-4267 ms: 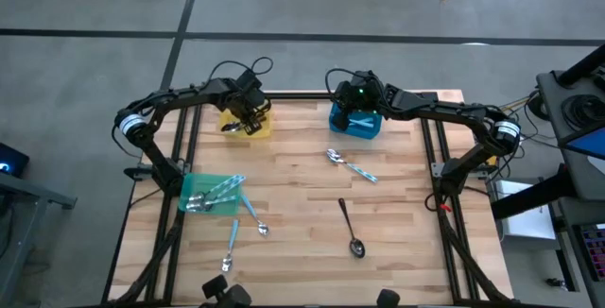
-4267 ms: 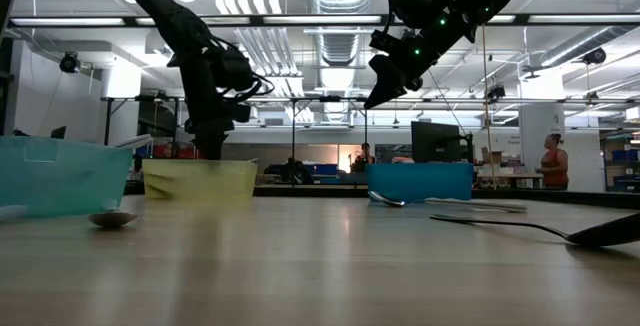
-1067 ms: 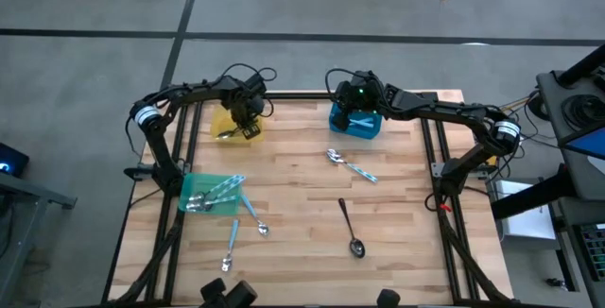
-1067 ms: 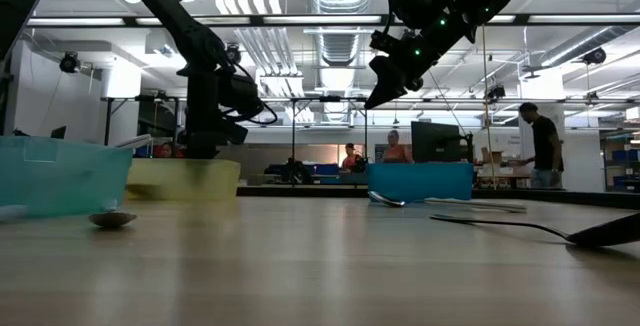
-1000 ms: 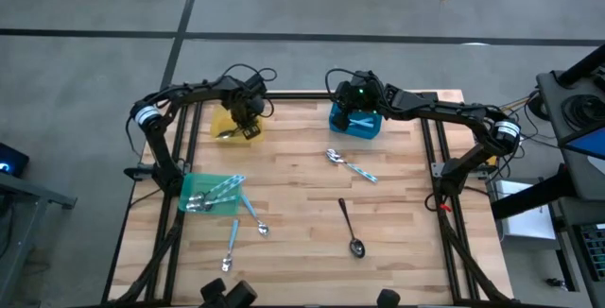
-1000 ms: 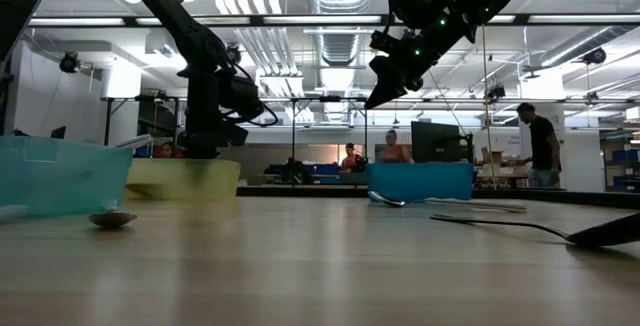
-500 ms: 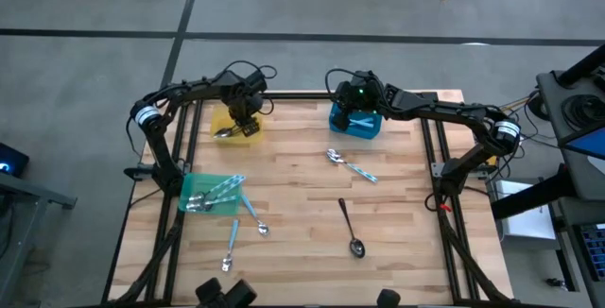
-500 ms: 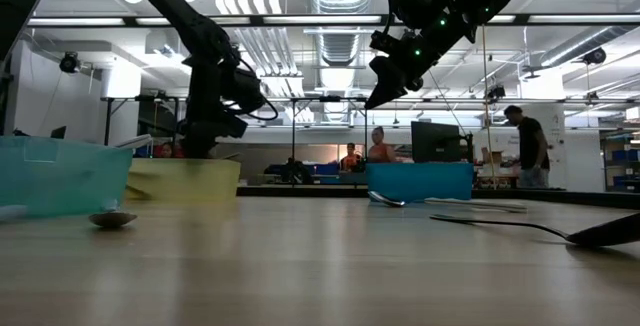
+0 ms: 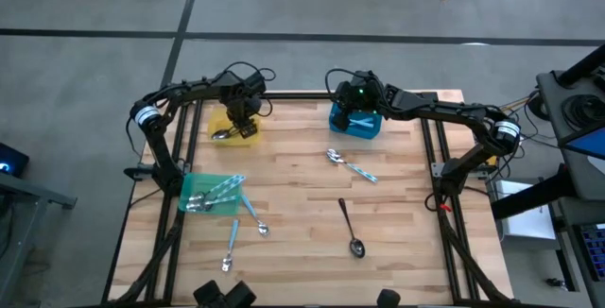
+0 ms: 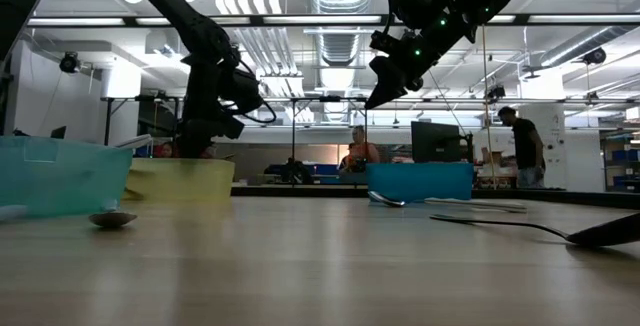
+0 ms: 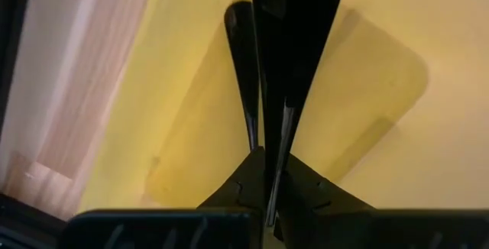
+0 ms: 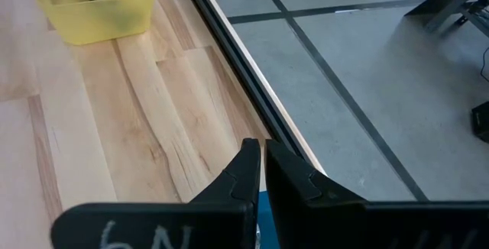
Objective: Sort silverware by color (type)
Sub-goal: Put the black spoon into the yellow bin
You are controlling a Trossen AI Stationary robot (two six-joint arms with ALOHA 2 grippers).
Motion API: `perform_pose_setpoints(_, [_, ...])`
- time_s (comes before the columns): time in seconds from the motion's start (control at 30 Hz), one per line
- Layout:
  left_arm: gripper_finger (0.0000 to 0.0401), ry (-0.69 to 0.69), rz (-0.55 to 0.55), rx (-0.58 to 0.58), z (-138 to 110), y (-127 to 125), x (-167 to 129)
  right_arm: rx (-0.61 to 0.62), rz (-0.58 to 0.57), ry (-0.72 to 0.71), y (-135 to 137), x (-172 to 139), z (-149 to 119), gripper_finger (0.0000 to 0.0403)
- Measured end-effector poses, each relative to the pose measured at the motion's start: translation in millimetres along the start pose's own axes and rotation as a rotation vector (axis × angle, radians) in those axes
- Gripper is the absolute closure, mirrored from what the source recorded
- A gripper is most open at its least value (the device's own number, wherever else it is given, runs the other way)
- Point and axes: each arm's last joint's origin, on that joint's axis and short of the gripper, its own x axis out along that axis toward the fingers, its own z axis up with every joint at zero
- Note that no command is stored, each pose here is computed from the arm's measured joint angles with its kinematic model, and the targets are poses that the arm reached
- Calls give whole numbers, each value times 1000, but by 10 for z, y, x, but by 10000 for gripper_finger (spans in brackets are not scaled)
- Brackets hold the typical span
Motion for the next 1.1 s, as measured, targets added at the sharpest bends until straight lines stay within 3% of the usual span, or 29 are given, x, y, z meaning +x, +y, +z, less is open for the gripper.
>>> perform_pose_setpoints(0.3, [399, 57, -11, 6, -19, 14, -156, 0, 0, 0, 0, 0, 0, 390])
perform_pose_setpoints(1.1, [385, 58, -10, -22, -19, 13, -155, 0, 0, 1, -1, 0, -1, 390])
